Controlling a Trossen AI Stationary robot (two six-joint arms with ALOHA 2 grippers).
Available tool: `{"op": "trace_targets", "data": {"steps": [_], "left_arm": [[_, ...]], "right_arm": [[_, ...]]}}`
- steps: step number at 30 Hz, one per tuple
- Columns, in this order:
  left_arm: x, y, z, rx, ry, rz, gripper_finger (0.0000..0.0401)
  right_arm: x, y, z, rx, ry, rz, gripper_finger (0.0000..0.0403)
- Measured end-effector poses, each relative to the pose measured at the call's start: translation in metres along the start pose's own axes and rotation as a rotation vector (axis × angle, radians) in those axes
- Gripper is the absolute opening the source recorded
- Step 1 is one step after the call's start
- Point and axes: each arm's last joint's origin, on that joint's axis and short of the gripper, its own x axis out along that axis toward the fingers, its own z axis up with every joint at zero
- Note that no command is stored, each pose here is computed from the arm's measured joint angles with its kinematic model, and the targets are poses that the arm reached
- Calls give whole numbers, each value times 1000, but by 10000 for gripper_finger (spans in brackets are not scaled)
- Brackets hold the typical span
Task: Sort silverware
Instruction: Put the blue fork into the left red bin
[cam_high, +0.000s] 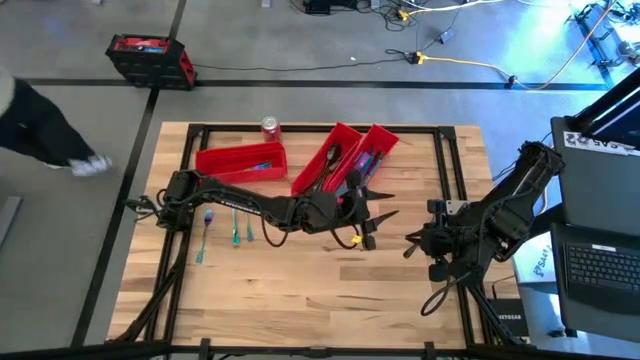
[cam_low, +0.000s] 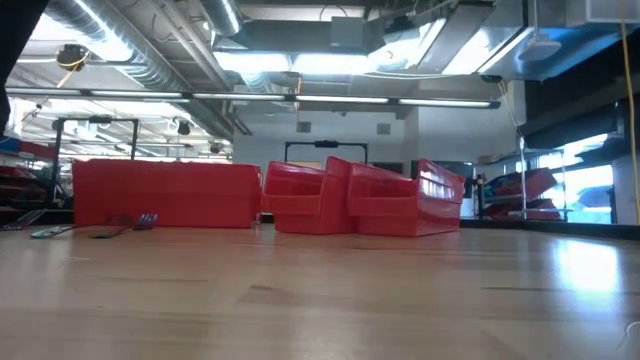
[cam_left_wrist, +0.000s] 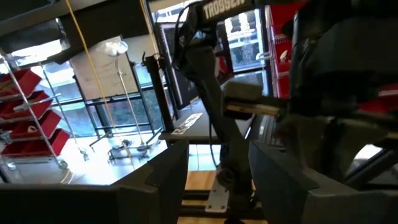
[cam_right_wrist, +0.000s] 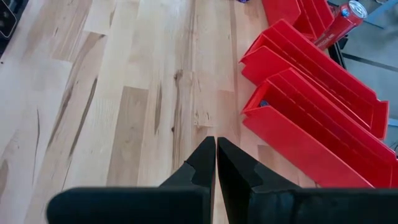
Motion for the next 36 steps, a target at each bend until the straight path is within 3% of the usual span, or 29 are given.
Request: {"op": "trace_targets", "data": {"steps": [10,17,23,31,36], "left_arm": [[-9,-16,9,-93,-38,38,155],[-28,-45,24,-58,-90,-18,155],[-43,-66,34,-158,-106,-111,155],[-76,-107,40,-173,-32,-233,155],[-104,-119,44,-199,35,-202,155]], "right_arm": [[0,0,0,0,0,1,0],[0,0,0,1,-1,1,0],[0,0,0,2,-2,1,0],[0,1,1,10,-11,8,0],[0,1,2,17,-19,13,0]]}}
